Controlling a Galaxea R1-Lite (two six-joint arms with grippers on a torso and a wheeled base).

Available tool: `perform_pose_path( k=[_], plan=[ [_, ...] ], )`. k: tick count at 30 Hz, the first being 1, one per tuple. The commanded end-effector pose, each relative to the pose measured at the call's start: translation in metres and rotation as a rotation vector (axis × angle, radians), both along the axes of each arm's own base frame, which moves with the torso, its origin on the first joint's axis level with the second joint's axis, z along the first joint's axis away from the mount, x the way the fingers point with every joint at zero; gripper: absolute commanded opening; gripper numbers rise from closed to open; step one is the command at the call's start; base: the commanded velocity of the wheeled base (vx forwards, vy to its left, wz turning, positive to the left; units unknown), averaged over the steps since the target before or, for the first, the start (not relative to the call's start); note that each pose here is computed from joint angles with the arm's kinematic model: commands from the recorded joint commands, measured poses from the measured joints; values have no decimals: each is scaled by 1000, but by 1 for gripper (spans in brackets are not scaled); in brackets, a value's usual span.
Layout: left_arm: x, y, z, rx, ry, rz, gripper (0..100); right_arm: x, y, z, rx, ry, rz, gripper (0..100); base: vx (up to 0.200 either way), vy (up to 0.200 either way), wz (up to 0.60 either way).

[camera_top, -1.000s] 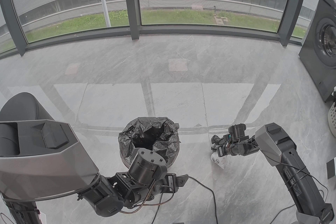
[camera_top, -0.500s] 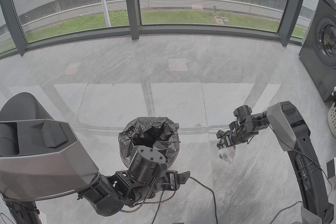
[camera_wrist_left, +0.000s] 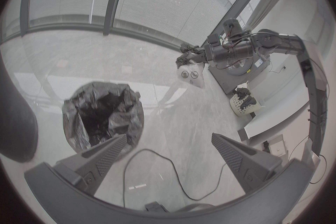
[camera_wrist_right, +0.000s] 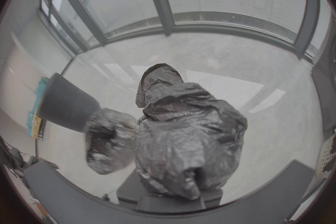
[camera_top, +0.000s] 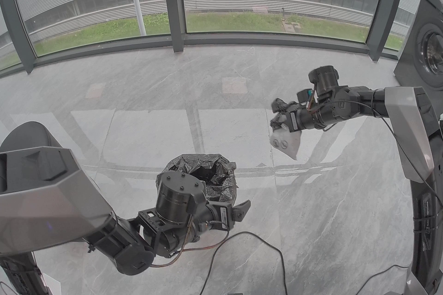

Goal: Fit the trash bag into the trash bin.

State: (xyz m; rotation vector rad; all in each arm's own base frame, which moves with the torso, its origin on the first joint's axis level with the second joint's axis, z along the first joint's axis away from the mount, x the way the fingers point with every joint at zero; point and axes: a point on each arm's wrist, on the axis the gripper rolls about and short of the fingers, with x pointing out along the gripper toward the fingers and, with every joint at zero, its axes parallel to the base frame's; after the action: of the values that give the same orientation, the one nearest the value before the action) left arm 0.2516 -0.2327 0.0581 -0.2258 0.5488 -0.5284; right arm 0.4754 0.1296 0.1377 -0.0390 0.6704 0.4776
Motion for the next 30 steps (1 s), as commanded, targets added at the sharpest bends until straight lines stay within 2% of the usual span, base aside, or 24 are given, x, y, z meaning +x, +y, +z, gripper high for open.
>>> perform_pose_path(
  k=[1, 2, 4, 5, 6, 13, 15, 20, 23, 24, 30],
  plan=[
    [13, 22, 41, -32, -139, 37, 100, -43, 52, 64, 93, -76, 96, 0, 0, 0, 0],
    [16, 29, 50, -32, -170, 37, 100, -56, 79, 60, 102, -38, 140, 0, 0, 0, 0],
    [16, 35, 58, -48, -184, 27, 100, -68, 104, 52, 85, 1, 191, 0, 0, 200, 0],
    [16, 35, 58, -51, -185, 26, 100, -69, 106, 51, 84, 4, 195, 0, 0, 200, 0],
    [12, 39, 62, -59, -188, 20, 100, -75, 124, 36, 59, 45, 230, 0, 0, 200, 0],
    [7, 44, 70, -74, -203, 25, 100, -82, 163, -18, -28, 115, 321, 0, 0, 200, 0],
    [7, 47, 73, -79, -211, 33, 100, -83, 169, -28, -60, 118, 326, 0, -100, 200, 0],
    [10, 51, 75, -83, -223, 51, 100, -81, 176, -48, -81, 132, 329, 0, -200, 200, 0],
    [10, 51, 75, -83, -223, 51, 100, -81, 176, -50, -81, 132, 329, 0, 0, 0, 0],
    [13, 51, 78, -90, -238, 57, 100, -73, 176, -65, -90, 118, 331, 0, 0, 0, 0],
    [13, 50, 82, -107, -265, 55, 100, -49, 167, -91, -109, 15, 345, 0, 0, 0, 0]
  ],
)
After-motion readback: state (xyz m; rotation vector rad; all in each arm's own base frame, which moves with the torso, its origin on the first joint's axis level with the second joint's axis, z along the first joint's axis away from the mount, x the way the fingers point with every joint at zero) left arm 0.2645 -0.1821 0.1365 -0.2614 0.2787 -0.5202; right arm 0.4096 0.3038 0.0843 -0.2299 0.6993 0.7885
